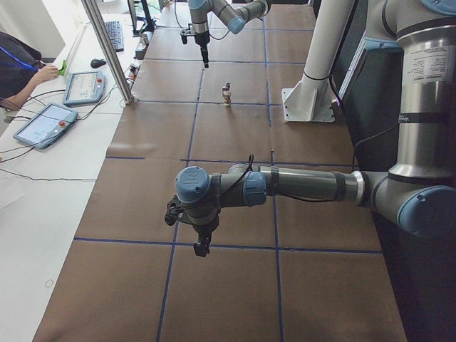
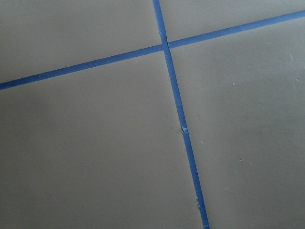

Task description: Assemble PPR valve and pipe with both arms

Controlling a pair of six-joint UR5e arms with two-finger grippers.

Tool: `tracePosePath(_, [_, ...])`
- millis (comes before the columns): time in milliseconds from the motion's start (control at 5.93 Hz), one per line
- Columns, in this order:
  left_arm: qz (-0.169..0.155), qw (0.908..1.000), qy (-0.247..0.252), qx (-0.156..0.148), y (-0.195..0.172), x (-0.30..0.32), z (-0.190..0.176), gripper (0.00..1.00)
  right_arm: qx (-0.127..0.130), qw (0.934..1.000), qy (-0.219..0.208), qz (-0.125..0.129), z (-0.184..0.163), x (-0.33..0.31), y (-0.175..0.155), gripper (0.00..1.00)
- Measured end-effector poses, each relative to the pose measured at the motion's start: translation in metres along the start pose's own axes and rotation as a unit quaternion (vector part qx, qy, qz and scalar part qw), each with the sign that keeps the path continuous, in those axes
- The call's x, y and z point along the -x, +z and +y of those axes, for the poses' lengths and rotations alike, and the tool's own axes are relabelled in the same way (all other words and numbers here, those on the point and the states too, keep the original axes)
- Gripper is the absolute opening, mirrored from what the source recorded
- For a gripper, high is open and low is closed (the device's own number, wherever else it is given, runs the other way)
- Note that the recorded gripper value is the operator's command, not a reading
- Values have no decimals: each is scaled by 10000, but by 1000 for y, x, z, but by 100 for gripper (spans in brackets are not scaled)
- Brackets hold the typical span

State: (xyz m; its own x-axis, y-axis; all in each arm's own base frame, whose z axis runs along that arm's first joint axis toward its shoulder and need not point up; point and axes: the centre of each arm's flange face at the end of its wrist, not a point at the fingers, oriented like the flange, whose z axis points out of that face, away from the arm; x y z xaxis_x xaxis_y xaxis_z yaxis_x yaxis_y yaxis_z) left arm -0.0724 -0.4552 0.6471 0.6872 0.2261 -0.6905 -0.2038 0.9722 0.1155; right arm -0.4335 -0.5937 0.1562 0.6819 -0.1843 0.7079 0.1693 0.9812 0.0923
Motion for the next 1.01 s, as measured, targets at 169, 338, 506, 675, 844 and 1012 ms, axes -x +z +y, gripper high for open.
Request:
tracePosePath(169, [23,9999,-96,23,3,1,1,100,72,9999,-34,80,-31,-60,-6,100])
tracePosePath(338, [37,9991,-422,20,3,0,1,100,102,9996,-153,221,-51,-131,-10,100])
tracePosePath(506, [32,9967,-806,15,2,-1,0,100,118,9986,-378,363,-57,-207,-15,100])
tracePosePath(675, [24,9949,-1012,21,3,-1,1,100,146,9964,-673,493,-52,-294,-22,100])
tracePosePath(844, [6,9944,-1054,18,2,-2,-1,100,172,9940,-900,593,-33,-391,-34,100])
tracePosePath(1012, [-13,9946,-1034,5,0,-4,-3,100,202,9929,-977,654,5,-482,-42,100])
